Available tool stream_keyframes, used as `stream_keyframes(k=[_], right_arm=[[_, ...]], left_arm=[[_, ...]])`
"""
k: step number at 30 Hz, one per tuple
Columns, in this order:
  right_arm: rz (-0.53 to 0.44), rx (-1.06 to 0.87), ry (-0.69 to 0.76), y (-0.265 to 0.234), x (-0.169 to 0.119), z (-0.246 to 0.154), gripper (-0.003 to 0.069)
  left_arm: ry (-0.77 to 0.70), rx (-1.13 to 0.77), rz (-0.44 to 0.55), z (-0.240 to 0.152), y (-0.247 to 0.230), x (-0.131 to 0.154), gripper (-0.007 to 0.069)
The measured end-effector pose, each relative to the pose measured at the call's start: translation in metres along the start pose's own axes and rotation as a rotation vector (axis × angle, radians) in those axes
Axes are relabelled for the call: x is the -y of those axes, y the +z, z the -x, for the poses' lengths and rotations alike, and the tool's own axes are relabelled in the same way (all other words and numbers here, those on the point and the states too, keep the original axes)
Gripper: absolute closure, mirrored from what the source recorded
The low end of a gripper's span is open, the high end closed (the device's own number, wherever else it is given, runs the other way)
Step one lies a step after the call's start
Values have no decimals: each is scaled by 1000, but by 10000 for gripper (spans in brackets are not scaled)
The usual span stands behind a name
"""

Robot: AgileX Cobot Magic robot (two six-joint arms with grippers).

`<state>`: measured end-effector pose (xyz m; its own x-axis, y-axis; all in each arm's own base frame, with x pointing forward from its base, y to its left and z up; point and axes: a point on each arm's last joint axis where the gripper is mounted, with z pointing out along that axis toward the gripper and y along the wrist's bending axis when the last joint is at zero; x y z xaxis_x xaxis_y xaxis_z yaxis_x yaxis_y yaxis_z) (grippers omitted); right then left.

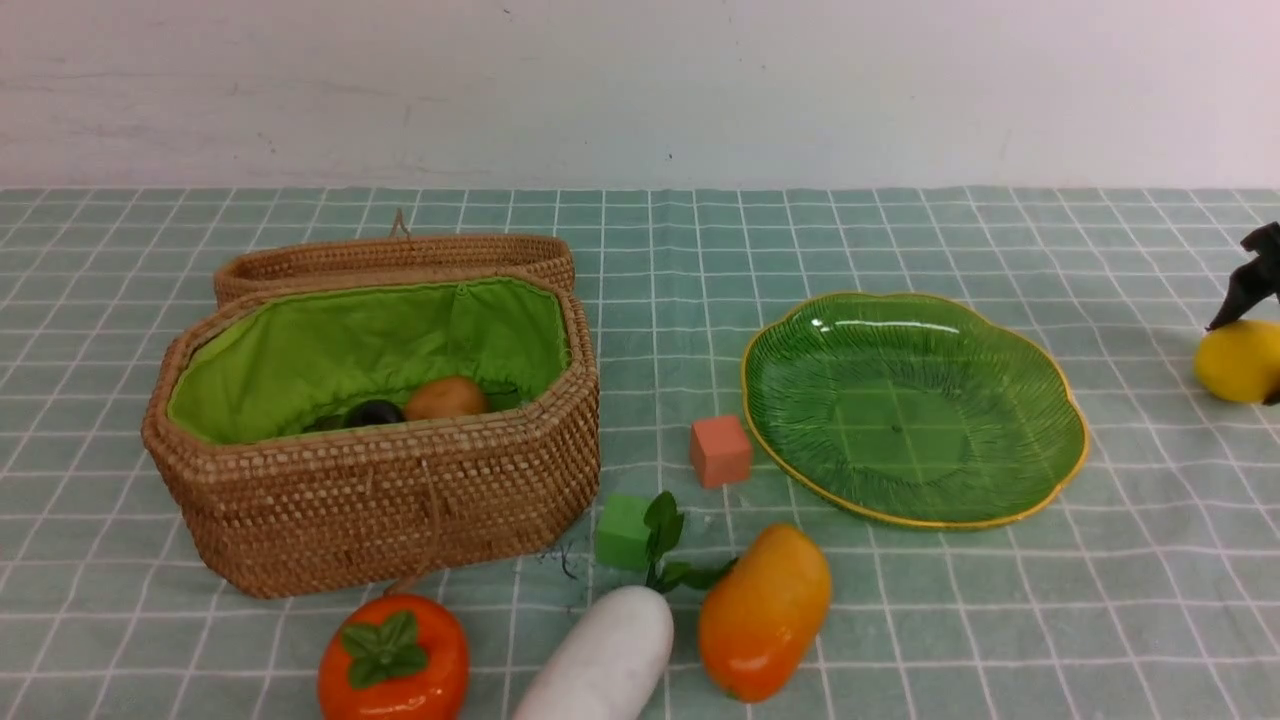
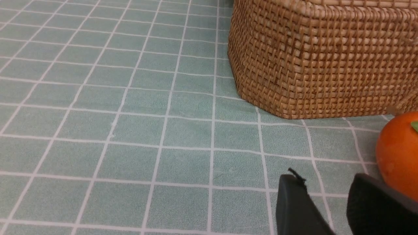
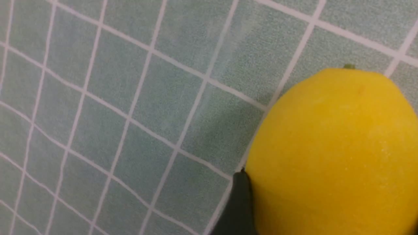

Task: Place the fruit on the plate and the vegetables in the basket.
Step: Use the right arm to grab a lemon and put it into the right plate

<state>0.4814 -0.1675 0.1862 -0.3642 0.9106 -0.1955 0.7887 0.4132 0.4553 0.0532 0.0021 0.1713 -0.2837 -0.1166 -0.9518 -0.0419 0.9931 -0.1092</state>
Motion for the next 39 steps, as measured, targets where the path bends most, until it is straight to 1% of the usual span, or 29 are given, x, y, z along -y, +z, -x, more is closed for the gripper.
stream_keyframes(k=[4,7,9,12,14,15,16,18,19,20,21,23,25,27,28,29,31,33,34,39], right_arm=[[5,5,-99,-4,-1,0,67],[20,-1,-265,-19,-6,-2,67],[39,0,-307,-28,-10,-3,67],[144,10,-446,-65,-34,-15,67],[203,-4,-574,-87,-52,-33,67],[222,-25,-654,-96,-62,-49,67],[229,-36,-686,-99,-65,-52,67],[248,-102,-867,-110,-79,-82,67],[256,-176,-986,-113,-89,-110,67],[255,-178,-993,-114,-90,-114,67],[274,-240,-1097,-115,-99,-139,67],[290,-285,-1213,-113,-113,-179,67],[274,-302,-1294,-110,-119,-206,67],[236,-309,-1377,-105,-123,-232,67],[236,-313,-1379,-104,-124,-235,67],[208,-307,-1396,-101,-125,-243,67],[127,-285,-1377,-84,-127,-263,67],[96,-280,-1359,-77,-127,-267,67],[45,-285,-1319,-62,-124,-271,67],[-2,-302,-1246,-48,-119,-274,67]], left_arm=[[0,0,0,0,0,0,386],[0,0,0,0,0,0,386],[0,0,0,0,0,0,386],[0,0,0,0,0,0,386],[0,0,0,0,0,0,386],[0,0,0,0,0,0,386],[0,0,0,0,0,0,386],[0,0,0,0,0,0,386],[0,0,0,0,0,0,386],[0,0,0,0,0,0,386],[0,0,0,0,0,0,386],[0,0,0,0,0,0,386],[0,0,0,0,0,0,386],[0,0,0,0,0,0,386],[0,0,0,0,0,0,386],[0,0,0,0,0,0,386],[0,0,0,0,0,0,386],[0,0,0,0,0,0,386],[0,0,0,0,0,0,386],[0,0,0,0,0,0,386]])
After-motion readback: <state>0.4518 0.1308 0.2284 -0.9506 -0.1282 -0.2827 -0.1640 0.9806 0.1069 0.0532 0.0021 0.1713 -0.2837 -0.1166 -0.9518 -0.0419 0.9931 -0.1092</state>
